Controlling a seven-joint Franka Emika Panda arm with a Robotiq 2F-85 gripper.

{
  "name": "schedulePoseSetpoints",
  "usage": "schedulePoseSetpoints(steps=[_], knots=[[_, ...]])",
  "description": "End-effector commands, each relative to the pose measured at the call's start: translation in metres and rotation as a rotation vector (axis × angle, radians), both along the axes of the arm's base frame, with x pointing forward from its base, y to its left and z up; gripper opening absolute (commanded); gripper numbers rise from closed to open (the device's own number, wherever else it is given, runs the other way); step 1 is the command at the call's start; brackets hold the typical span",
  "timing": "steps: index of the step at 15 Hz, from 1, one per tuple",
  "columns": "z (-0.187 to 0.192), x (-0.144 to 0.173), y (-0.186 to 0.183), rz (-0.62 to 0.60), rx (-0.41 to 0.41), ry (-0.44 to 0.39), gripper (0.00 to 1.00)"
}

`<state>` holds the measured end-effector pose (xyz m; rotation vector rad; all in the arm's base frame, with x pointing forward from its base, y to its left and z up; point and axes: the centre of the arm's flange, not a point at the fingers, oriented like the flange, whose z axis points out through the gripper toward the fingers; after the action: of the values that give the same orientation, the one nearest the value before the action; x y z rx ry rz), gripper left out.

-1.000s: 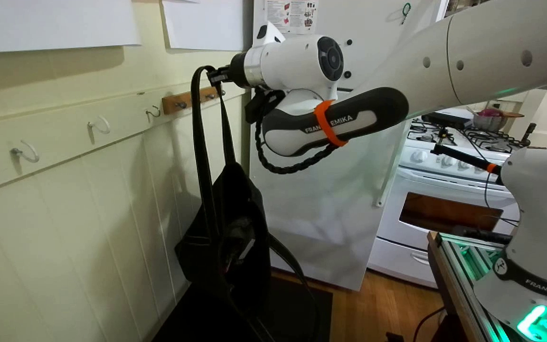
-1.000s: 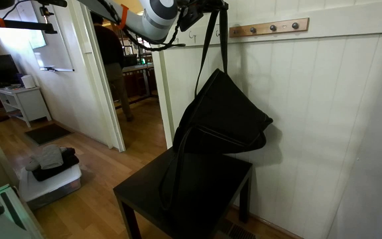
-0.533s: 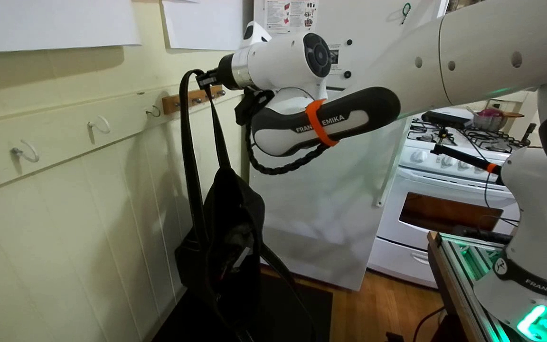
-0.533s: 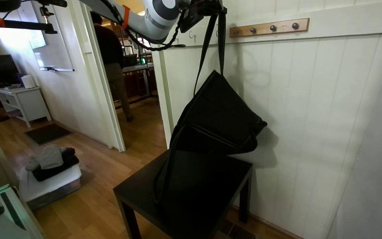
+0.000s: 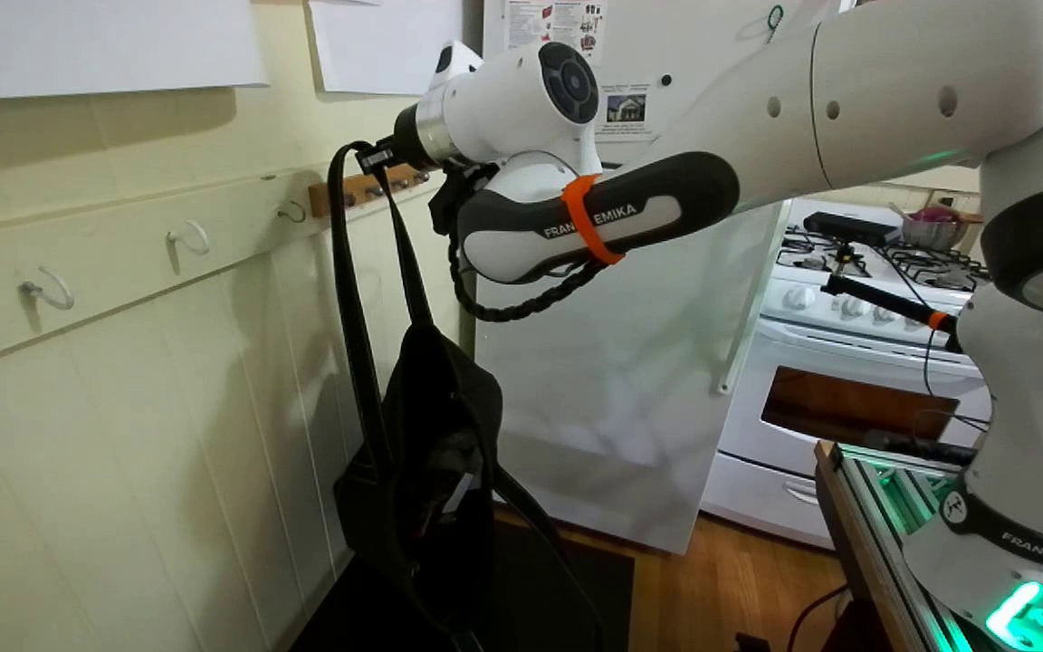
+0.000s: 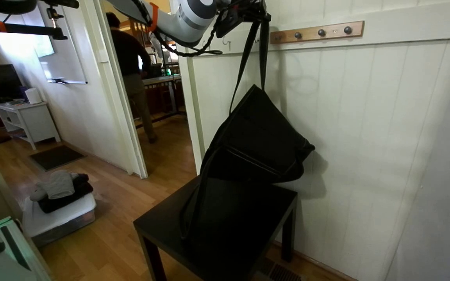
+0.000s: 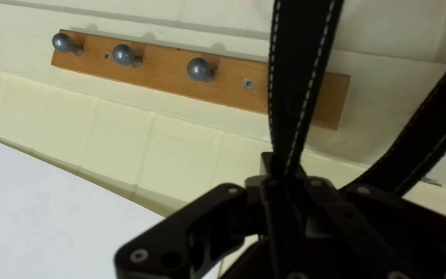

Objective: Put the bag on the hook

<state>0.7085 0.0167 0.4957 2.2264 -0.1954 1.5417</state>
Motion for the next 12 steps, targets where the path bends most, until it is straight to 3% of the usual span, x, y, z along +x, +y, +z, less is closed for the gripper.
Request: schedulePoseSetpoints(steps=[1, 6, 8, 12], knots=[[0.009, 0.021, 0.02, 0.026, -0.003, 0.005, 0.02], [-0.015, 0.029, 0.06, 0.081, 0.003, -0.002, 0.02], [-0.024, 0.017, 0.056, 0.085, 0.0, 0.031, 0.07], [-0.035, 0.021, 0.063, 0.088, -0.007, 0.035, 0.07]])
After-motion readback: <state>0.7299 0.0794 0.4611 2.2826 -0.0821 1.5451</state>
